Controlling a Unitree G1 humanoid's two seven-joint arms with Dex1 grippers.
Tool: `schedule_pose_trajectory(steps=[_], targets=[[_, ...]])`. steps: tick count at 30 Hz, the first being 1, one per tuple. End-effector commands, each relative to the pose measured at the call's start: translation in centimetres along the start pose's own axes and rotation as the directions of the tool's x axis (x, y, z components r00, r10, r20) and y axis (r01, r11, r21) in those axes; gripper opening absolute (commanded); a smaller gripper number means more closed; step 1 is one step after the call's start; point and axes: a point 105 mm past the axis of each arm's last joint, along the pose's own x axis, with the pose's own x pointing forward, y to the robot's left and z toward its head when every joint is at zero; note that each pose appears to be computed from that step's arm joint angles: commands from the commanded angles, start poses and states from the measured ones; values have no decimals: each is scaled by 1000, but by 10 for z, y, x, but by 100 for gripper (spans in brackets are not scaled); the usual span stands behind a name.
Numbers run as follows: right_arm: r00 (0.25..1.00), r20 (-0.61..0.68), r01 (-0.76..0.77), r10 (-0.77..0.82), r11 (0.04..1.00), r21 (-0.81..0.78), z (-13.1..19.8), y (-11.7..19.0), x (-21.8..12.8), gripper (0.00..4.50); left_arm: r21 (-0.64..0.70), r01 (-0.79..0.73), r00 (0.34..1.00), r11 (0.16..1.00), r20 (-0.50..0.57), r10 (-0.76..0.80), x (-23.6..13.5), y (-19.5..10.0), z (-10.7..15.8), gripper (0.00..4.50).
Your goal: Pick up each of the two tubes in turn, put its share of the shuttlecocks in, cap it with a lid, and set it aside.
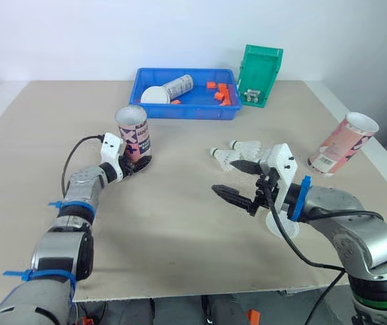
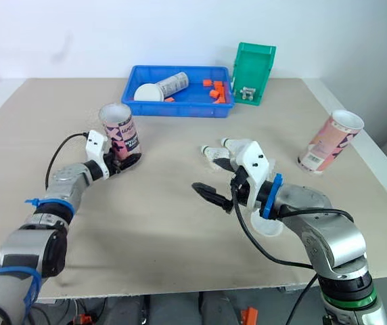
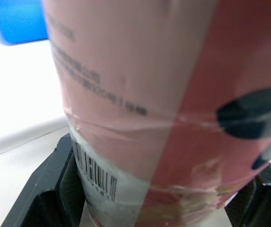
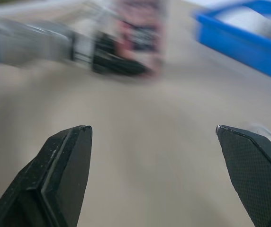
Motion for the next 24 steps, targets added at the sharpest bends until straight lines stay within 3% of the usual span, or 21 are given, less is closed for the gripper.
schedule_pose_trajectory(steps=[1, 3, 6, 10, 22, 24], targets=[[988, -25, 151, -151, 989, 0, -9, -23, 0, 450, 137, 181, 983, 974, -2, -183, -14, -18, 28, 338], [982, -32, 189, -189, 982, 16, -14, -28, 2, 450, 169, 254, 967, 952, -36, -251, -23, -28, 32, 338], [969, -42, 246, -243, 966, 77, -23, -39, 18, 450, 273, 457, 883, 846, -250, -397, -57, -46, 25, 338], [973, -37, 229, -226, 967, 111, -26, -38, 42, 450, 273, 593, 773, 758, -457, -440, -94, -50, 20, 338], [975, -50, 218, -215, 974, 68, -28, -46, 92, 450, 213, 653, 674, 727, -602, -429, -119, -52, 10, 338], [972, -40, 235, -233, 969, 76, -27, -51, 96, 396, 209, 658, 669, 723, -604, -434, -119, -53, 10, 332]])
